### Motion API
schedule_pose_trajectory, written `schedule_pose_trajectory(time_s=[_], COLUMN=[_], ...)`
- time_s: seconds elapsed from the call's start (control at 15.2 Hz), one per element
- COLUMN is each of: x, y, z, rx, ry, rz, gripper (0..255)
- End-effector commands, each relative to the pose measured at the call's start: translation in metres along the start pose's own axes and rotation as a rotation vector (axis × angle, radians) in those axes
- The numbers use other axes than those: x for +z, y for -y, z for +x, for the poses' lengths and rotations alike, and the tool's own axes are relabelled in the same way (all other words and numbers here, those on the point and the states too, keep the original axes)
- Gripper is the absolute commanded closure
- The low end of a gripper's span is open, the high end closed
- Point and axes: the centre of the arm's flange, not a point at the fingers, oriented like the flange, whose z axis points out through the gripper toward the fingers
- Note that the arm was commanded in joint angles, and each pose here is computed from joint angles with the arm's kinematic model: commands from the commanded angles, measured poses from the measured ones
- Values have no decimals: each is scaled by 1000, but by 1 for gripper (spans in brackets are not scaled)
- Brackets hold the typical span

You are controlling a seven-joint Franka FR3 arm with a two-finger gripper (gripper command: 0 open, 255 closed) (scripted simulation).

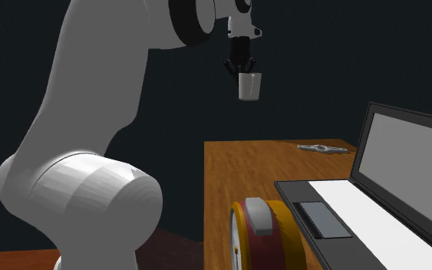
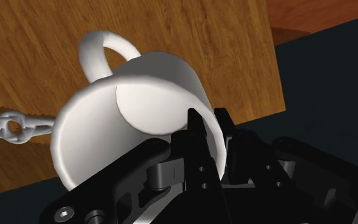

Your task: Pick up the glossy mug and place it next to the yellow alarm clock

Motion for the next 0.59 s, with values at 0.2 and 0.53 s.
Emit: schedule_pose_trajectory(time_s=[0.2,0.53], x=[0,4], y=[-16,-36], z=[-51,-114], rx=[0,0], ry=[0,0], rz=[0,0], gripper=[255,255])
